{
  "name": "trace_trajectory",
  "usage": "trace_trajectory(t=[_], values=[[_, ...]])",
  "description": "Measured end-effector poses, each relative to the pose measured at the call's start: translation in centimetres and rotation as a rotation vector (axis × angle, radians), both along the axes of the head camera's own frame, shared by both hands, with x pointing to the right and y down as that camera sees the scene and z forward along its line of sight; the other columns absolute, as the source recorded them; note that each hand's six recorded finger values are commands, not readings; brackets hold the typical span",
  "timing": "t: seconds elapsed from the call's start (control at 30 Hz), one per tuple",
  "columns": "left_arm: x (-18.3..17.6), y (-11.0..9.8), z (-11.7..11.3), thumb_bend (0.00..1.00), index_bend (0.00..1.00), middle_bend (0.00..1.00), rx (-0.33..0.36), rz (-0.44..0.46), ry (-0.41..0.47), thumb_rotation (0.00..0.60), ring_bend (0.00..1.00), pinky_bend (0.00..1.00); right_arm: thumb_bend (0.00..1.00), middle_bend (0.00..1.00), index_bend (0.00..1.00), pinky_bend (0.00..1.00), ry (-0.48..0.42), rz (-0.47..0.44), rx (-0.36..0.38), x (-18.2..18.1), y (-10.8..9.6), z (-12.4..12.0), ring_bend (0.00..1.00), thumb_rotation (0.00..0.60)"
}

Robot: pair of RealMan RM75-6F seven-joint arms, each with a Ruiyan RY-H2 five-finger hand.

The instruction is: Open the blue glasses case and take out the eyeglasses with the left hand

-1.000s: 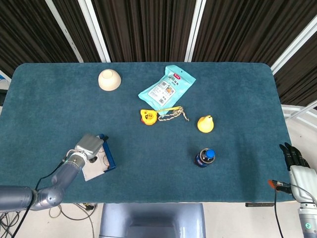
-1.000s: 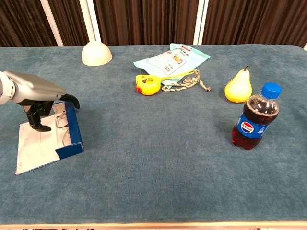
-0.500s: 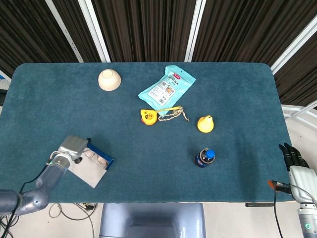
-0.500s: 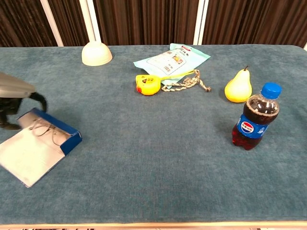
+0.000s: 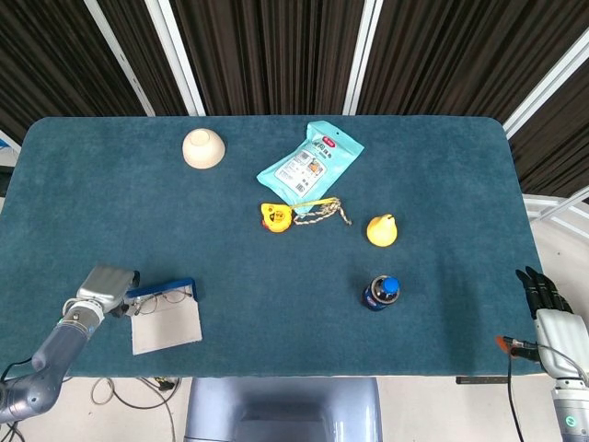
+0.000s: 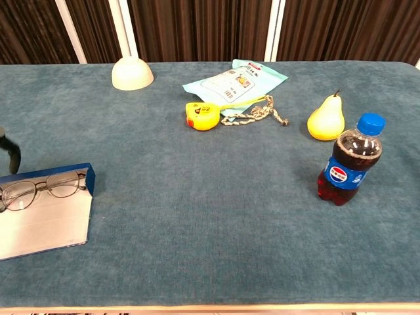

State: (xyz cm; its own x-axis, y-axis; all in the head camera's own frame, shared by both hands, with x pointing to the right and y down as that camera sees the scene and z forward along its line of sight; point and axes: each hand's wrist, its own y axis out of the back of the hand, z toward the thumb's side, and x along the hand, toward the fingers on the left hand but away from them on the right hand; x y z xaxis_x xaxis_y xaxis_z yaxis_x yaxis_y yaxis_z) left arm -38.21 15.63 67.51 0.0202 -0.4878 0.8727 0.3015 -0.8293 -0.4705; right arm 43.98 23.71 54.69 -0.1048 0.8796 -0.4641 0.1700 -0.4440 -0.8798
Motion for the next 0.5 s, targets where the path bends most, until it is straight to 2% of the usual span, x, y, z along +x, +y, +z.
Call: trace_trajectory(t=[0.2, 0.5], values=[[1.4, -0.8, -0.4, 0.32, 0.38, 1.00, 0.143, -0.060, 0.108, 0.600, 0.91, 0.99, 0.19, 0.00, 0.00, 0.21, -0.003, 0.003, 0.001, 0.0, 0.0, 0.0, 0.00, 0.600], [2.7, 0.4, 0.4, 0.32, 0.45, 1.00, 0.193, -0.092, 0.112, 0.600, 0.93, 1.00, 0.18, 0.00, 0.00, 0.21, -0.011, 0.004, 0.003, 0.0, -0.1, -0.1, 0.00, 0.600]])
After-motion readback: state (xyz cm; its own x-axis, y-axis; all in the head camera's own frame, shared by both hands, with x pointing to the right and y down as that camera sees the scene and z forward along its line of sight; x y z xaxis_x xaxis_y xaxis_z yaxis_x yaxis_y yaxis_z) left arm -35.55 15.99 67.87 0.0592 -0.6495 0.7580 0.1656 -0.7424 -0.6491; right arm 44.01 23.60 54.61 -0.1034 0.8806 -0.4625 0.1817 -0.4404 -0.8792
